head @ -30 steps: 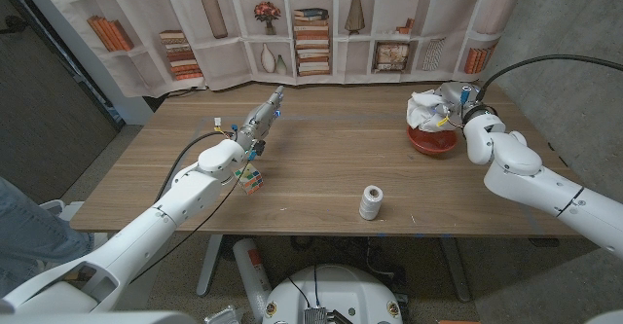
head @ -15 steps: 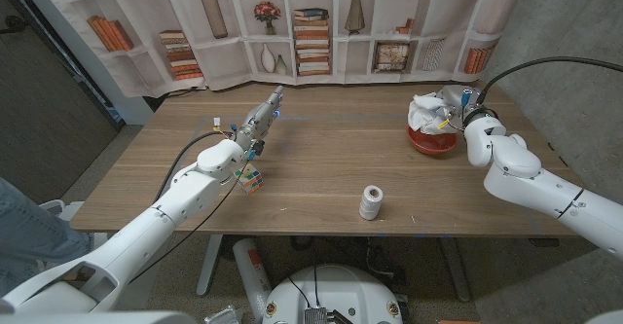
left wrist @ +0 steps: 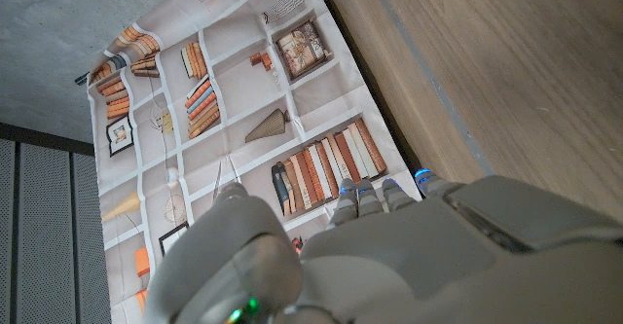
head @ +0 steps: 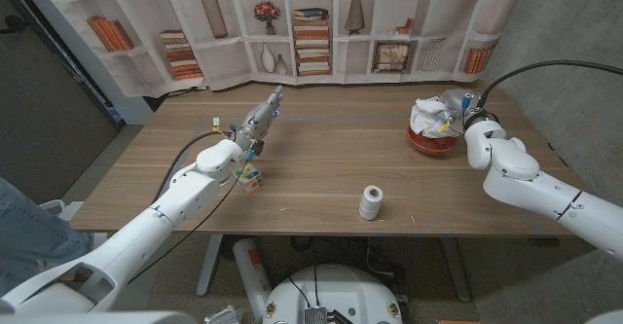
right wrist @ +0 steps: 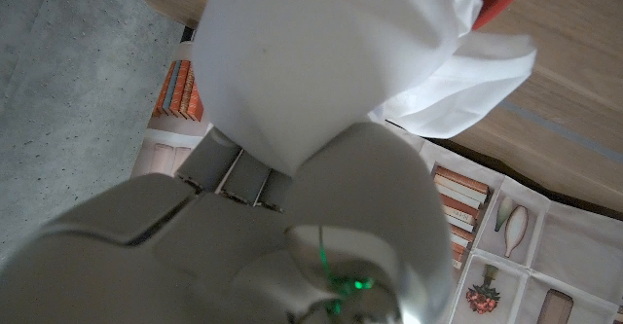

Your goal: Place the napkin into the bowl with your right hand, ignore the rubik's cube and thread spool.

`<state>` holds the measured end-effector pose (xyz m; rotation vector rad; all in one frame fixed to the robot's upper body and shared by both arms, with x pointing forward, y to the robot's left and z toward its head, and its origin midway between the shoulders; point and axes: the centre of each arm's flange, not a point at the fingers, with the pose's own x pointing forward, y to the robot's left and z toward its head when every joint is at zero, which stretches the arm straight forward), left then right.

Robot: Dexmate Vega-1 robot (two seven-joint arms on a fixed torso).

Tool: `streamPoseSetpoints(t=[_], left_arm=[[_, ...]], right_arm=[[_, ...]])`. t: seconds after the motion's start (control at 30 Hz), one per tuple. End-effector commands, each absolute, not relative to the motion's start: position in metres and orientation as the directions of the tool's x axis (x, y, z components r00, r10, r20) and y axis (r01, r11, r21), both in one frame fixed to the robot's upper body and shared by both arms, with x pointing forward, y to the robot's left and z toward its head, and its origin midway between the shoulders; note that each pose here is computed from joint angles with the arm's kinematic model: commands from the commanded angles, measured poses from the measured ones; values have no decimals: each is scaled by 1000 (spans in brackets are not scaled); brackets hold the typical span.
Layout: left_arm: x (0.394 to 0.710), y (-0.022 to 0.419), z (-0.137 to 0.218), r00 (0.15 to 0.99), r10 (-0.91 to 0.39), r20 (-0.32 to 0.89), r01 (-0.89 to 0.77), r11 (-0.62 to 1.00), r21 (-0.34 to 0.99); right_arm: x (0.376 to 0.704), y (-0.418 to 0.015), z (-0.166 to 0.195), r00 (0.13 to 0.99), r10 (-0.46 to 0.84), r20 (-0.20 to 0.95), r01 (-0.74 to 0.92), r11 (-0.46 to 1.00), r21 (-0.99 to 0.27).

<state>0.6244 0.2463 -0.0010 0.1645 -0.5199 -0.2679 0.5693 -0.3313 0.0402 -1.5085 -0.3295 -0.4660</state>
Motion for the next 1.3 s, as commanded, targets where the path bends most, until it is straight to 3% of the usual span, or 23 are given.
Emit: streamPoseSetpoints(t=[0.03,1.3], left_arm=[[624,250,-3,838,-286,465,206,954,216],[626,250,-5,844,-282,457,201,955,217]], right_arm=[[576,-334,36,878,-108,466,468,-6,-883],[602,-338,11,903,-139,407,413,10,-911]])
